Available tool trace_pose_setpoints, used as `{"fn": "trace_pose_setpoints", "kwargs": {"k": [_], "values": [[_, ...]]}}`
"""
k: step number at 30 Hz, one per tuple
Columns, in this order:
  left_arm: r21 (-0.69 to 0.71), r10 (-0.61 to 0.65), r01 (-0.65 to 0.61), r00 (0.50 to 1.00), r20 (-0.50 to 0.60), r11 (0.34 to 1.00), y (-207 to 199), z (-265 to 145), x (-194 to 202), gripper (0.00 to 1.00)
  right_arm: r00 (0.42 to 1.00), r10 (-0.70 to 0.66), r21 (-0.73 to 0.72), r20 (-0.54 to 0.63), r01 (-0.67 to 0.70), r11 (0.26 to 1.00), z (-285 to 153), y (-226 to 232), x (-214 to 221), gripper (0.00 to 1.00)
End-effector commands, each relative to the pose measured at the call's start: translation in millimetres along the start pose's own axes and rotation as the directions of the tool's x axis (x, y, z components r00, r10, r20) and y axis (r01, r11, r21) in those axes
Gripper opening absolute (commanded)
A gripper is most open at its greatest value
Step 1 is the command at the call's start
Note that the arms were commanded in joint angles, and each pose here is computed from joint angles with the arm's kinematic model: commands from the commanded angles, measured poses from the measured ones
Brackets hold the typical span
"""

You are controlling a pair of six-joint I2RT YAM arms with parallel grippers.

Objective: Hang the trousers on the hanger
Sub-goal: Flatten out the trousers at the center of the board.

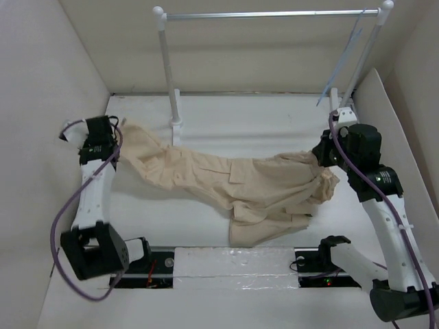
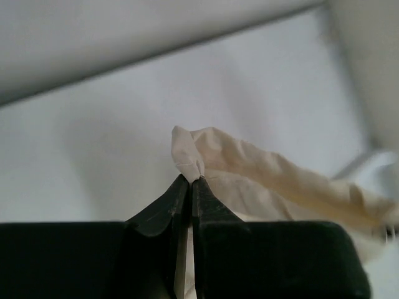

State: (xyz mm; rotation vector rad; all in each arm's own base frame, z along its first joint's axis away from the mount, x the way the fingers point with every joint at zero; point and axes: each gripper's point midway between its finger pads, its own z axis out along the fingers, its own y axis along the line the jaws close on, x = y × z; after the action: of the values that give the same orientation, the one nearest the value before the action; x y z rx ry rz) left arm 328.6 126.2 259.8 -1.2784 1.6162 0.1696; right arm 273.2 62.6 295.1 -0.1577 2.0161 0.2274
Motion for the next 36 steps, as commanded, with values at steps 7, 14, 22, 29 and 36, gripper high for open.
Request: {"fn": "trace_pose_setpoints", "kwargs": {"k": [7,14,22,29,36], "values": [[-0.273,-0.183,0.100,0.937,-0.297,0.957,111.6,76.8,116.2,0.00,0.995,-0.004,0.224,-0.097,0.025,0.974,26.4,-60.0,35.4,0.00],[-0.180,-0.032,-0.024,0.952,-0.304,0.983,84.3,75.7,82.2,0.53,0.993,0.042,0.201,-0.109,-0.020,0.979,37.2,-66.9,45.0,0.00],[-0.025,0.193,-0.201,0.963,-0.189,0.979,20.4,56.5,55.8,0.67,0.995,0.046,0.070,-0.091,-0.040,0.997,43.3,-44.0,54.1,0.00],[-0.032,0.442,-0.490,0.811,-0.384,0.871,-10.9,91.2,149.9,0.70,0.994,0.038,0.064,-0.104,-0.031,0.997,47.8,-44.6,54.1,0.00],[-0.067,0.413,-0.500,0.777,-0.475,0.864,-3.2,126.3,187.3,0.66,0.994,0.046,0.089,-0.100,-0.037,0.995,50.4,-52.8,48.6,0.00]]}}
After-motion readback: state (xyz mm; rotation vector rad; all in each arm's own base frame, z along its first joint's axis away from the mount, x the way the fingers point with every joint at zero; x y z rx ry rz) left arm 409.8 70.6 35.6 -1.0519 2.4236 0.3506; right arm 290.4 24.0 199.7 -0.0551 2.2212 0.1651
